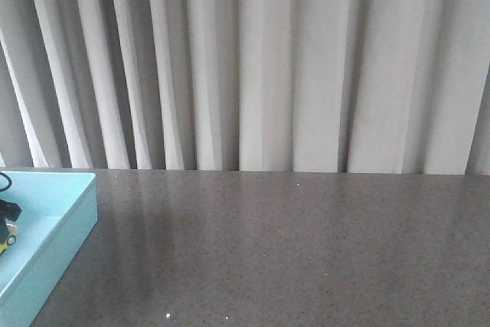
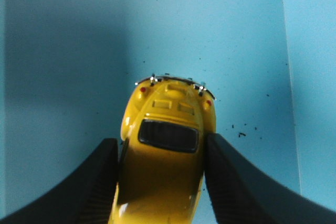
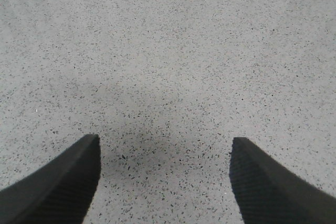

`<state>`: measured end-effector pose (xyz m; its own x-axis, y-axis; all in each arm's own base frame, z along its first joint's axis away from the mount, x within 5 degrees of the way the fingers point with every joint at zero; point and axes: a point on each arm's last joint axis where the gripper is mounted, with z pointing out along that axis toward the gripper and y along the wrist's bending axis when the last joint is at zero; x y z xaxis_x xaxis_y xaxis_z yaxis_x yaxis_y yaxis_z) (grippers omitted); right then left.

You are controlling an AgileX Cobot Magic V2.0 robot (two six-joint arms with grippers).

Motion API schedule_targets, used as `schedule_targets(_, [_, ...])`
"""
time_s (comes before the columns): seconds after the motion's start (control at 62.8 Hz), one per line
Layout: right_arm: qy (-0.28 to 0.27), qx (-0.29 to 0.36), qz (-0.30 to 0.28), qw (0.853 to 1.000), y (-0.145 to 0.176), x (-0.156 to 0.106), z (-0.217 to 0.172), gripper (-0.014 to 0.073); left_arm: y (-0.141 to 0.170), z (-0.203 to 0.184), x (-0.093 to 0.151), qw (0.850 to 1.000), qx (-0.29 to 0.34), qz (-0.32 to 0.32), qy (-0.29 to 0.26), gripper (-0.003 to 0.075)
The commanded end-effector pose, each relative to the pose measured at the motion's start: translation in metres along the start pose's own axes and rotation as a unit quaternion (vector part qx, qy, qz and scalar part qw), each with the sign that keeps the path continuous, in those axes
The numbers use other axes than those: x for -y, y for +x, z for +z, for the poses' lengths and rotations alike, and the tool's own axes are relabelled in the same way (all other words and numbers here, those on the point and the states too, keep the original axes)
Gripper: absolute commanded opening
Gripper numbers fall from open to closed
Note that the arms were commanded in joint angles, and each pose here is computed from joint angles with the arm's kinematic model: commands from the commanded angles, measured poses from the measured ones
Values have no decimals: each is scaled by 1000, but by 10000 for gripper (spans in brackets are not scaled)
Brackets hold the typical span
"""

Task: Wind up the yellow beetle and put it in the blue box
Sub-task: 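Lift the car with the left gripper and move it over the box, then lower the car into the blue box, open the left gripper, withdraw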

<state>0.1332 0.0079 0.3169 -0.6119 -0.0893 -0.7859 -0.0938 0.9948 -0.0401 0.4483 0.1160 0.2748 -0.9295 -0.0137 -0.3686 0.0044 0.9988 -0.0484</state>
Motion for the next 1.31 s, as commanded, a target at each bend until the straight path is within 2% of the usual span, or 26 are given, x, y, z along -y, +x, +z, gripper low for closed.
schedule_targets(0.0, [3,48,-2,999,-13,1,-6,501,-10,-27,7,998,57,-5,4,261])
schedule_targets(0.048, [3,48,-2,999,-13,1,-6,501,-10,-25,6,999,54,-4,4,291])
schedule_targets(0.239, [3,48,-2,999,-13,1,-6,501,-11,-28,6,999,53,2,1,491])
schedule_targets(0.35, [3,48,-2,999,-13,1,-6,501,-15,-43,10,997,70,-8,12,549])
schedule_targets(0.605, [3,48,-2,999,-13,1,-6,501,-12,-102,39,992,123,12,29,538])
schedule_targets(0.86, [3,48,-2,999,-13,1,-6,501,4,-163,107,981,164,86,53,535])
schedule_targets(1.035, [3,48,-2,999,-13,1,-6,501,37,-185,145,978,162,127,40,535])
schedule_targets(1.29, [3,48,-2,999,-13,1,-6,501,103,-178,167,972,199,122,34,535])
